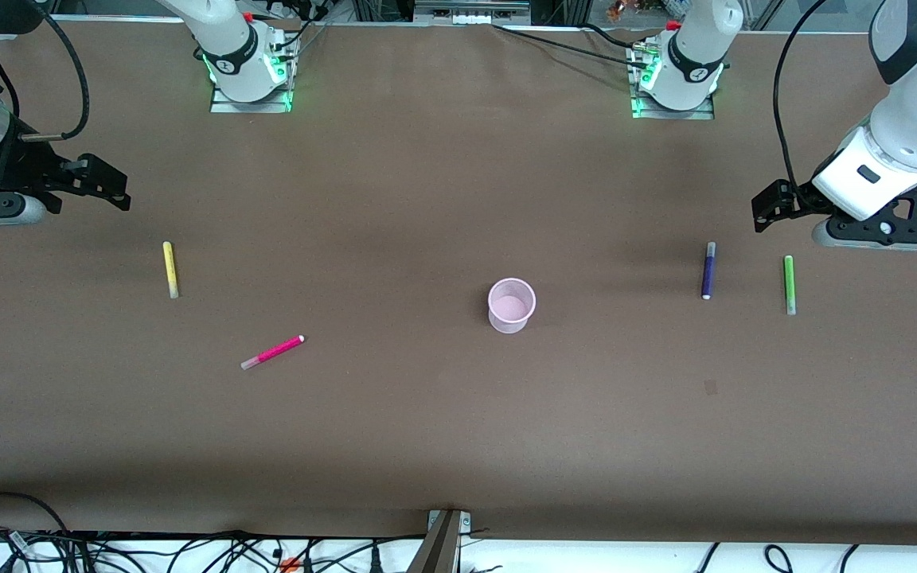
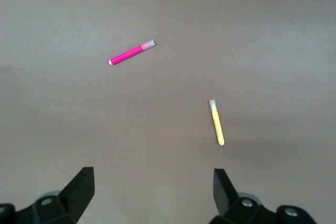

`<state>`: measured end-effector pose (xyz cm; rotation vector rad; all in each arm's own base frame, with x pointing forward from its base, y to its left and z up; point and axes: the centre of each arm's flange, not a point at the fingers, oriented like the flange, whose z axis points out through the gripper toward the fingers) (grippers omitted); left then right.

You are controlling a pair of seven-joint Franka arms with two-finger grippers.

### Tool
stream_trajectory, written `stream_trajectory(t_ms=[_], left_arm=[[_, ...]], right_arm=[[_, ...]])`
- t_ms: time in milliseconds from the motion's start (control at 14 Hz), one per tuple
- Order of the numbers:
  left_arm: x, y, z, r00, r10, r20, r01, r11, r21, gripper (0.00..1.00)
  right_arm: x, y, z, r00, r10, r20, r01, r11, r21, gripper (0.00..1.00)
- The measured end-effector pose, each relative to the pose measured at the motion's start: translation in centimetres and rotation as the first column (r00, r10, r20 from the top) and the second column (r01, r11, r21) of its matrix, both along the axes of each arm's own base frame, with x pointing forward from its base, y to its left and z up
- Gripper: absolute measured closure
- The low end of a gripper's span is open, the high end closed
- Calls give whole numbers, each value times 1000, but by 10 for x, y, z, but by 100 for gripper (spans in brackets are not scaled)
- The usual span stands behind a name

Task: Organize pens into pink holder with both arms
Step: 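Reach the right gripper to the pink marker while the left gripper reaches the purple pen, then grasp the pink marker with the right gripper while the left gripper grasps the pen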

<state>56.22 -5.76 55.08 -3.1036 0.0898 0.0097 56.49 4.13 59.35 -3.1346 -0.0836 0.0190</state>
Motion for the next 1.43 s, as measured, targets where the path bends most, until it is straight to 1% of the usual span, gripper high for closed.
stream_trajectory(t_ms=[286, 500, 643, 714, 857, 1000, 1071, 1143, 1214, 1286, 1357, 1429], left_arm=[[0, -3, 1, 1000, -6, 2, 6, 1000, 0, 0], [1, -4, 0, 1000, -6, 0, 6, 1000, 0, 0], [3, -3, -10, 1000, -5, -23, 5, 1000, 2, 0], [5, -3, -19, 999, -4, -47, 4, 1000, 4, 0], [14, 0, -52, 994, 2, -108, -1, 1000, 8, 0], [24, 3, -96, 985, -14, -172, 16, 1000, 11, 0], [29, 4, -118, 984, -32, -175, 36, 999, 15, 0], [31, 4, -140, 985, -47, -164, 52, 998, 22, 0], [30, 4, -164, 987, -58, -150, 63, 998, 26, 0], [24, 5, -187, 987, -69, -145, 74, 997, 27, 0], [15, 6, -211, 985, -84, -150, 89, 996, 24, 0], [4, 8, -234, 984, -95, -153, 99, 995, 20, 0]], right_arm=[[1, -5, -4, 1000, -12, 3, 12, 1000, 0, 0], [7, -7, -3, 999, -17, 38, 16, 1000, 2, 0], [13, -6, -13, 999, -14, 32, 14, 1000, -3, 0], [17, -5, -21, 1000, -2, 24, 3, 1000, -18, 0], [28, -6, -38, 999, 36, 14, -36, 998, -52, 0], [38, 1, -68, 998, 53, -33, -55, 997, -62, 0], [45, 7, -87, 997, 59, -52, -62, 996, -63, 0], [54, 13, -108, 997, 51, -58, -55, 997, -63, 0], [65, 19, -132, 998, 19, -53, -22, 998, -64, 0], [74, 27, -157, 998, -40, -49, 37, 997, -67, 1], [83, 36, -182, 992, -118, -43, 115, 991, -68, 1], [89, 44, -207, 980, -195, -41, 192, 980, -61, 1]])
